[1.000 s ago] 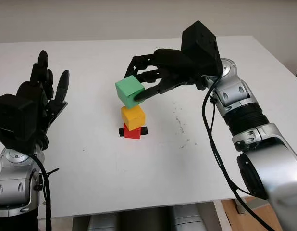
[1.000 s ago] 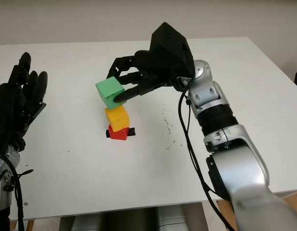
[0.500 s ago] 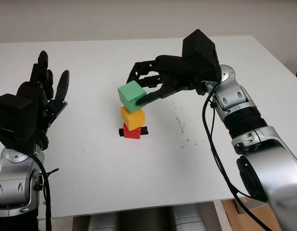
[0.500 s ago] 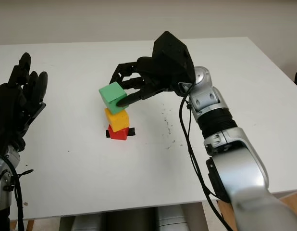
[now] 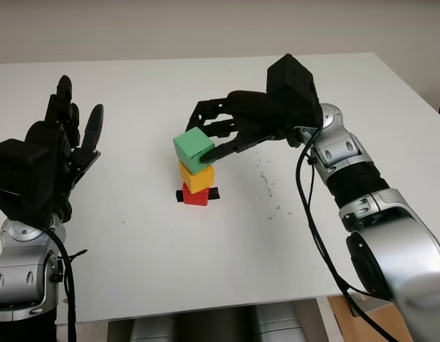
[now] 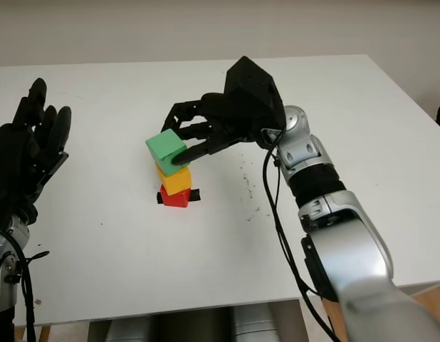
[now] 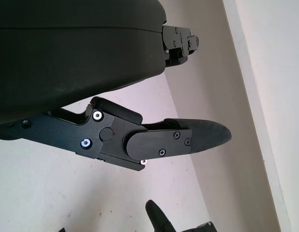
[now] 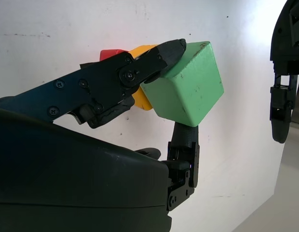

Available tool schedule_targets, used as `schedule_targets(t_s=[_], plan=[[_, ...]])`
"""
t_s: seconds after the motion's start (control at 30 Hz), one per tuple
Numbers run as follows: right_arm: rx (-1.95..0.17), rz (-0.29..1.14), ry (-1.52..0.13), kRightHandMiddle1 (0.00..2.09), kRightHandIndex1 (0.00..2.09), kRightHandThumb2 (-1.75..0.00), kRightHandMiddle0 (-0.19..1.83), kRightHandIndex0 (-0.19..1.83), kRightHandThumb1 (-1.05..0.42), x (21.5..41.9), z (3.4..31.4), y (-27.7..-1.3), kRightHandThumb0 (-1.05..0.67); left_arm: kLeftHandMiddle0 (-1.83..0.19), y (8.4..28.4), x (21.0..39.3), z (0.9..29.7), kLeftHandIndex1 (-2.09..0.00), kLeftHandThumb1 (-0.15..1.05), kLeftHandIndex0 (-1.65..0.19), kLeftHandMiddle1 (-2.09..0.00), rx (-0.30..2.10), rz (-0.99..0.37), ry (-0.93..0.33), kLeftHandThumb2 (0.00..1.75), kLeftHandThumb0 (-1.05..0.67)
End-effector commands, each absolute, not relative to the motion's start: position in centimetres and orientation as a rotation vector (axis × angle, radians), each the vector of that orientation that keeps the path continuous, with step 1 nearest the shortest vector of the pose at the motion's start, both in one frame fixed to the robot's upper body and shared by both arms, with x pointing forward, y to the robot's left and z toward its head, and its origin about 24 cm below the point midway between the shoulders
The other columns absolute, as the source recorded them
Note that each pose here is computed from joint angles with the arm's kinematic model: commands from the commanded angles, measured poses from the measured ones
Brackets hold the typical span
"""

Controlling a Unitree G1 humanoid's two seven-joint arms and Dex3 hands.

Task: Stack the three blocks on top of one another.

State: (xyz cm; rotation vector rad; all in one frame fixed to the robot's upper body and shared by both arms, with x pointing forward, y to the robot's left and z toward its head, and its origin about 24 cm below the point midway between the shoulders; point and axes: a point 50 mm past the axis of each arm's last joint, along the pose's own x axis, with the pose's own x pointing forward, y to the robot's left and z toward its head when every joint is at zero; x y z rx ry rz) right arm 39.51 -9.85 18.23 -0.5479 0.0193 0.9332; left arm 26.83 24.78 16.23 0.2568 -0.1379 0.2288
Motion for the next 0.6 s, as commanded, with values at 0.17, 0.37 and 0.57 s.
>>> schedule_targets(t_s=[0.17,0.37,0.57], plan=[[-0.564,0.919,0.008,1.63,0.12,-0.06,0.40,0.30,-0.94,39.55,18.32,-9.75,-0.50,0.07,24.83,26.45,16.40,-0.05,1.05,0.08,-0.05,0.260,0.234,-0.150,0.48,-0.72],[-0.567,0.913,0.011,1.64,0.11,-0.06,0.39,0.31,-0.95,39.59,18.09,-9.86,-0.48,0.06,24.70,26.53,16.26,-0.06,1.05,0.07,-0.06,0.276,0.234,-0.151,0.49,-0.72],[-0.582,0.911,0.007,1.65,0.11,-0.06,0.37,0.31,-0.95,39.59,18.10,-9.97,-0.47,0.06,24.66,26.39,16.23,-0.05,1.05,0.07,-0.05,0.265,0.233,-0.148,0.48,-0.72]])
